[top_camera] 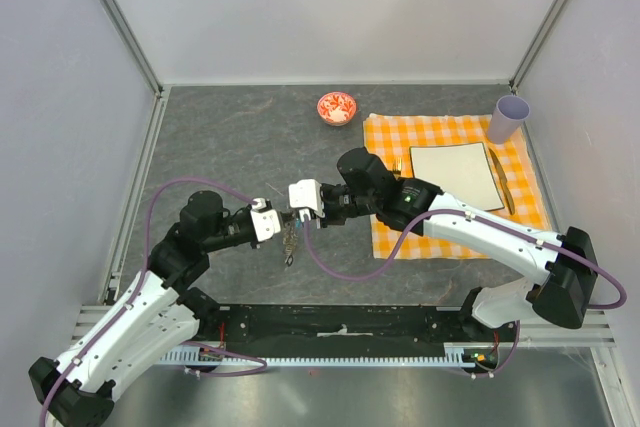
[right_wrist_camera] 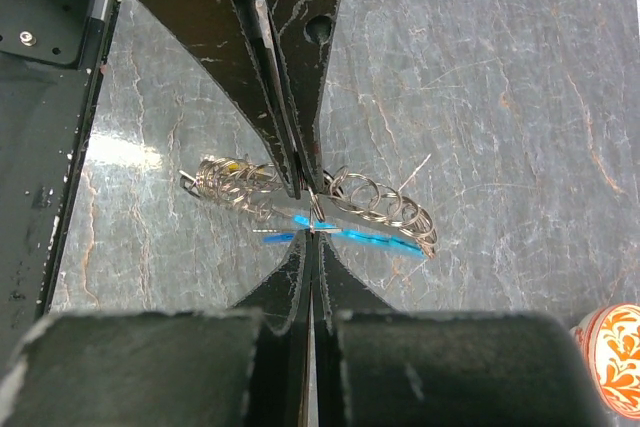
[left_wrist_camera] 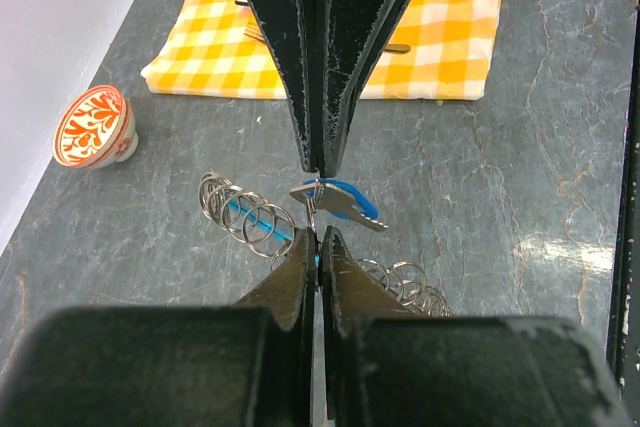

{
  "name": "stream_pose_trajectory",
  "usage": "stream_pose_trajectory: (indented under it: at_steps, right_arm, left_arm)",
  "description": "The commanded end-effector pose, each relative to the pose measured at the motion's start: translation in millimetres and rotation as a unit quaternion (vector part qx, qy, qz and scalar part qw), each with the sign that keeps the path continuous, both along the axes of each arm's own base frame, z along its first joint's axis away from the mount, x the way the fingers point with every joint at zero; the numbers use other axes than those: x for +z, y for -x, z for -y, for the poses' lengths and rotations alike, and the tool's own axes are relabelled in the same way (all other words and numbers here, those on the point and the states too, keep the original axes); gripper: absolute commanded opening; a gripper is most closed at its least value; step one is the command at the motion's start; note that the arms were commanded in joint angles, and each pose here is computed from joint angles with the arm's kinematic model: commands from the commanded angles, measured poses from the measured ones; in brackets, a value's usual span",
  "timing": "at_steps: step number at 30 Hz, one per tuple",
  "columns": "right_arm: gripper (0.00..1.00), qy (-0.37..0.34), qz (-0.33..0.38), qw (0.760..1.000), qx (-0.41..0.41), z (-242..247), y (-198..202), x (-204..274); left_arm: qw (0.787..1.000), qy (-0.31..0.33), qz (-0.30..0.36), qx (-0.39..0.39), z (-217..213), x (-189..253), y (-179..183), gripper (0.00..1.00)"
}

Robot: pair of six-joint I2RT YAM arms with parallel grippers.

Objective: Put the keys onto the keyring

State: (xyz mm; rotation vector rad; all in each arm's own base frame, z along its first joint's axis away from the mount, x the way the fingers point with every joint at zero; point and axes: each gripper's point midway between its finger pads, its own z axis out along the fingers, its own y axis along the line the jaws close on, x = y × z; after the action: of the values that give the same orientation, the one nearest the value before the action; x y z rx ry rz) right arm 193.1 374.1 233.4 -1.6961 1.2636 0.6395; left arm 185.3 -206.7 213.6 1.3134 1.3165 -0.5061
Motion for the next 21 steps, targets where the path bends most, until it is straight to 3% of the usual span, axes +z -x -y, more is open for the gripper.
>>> stream_pose_trajectory:
  at_steps: [1, 21]
  right_arm:
    - [0.0, -0.019, 0.026, 0.999, -0.004, 0.2, -4.1, 16.7]
    - [0.0, -0.007, 0.034, 0.999, 0.009, 5.0, -0.3, 16.4]
  left_arm:
    - [0.999, 0.027, 0.031, -0.003, 3.8, 26.3, -2.5, 0.02]
    - [0.999, 0.023, 0.028, -0.001, 3.6, 24.1, -3.8, 0.02]
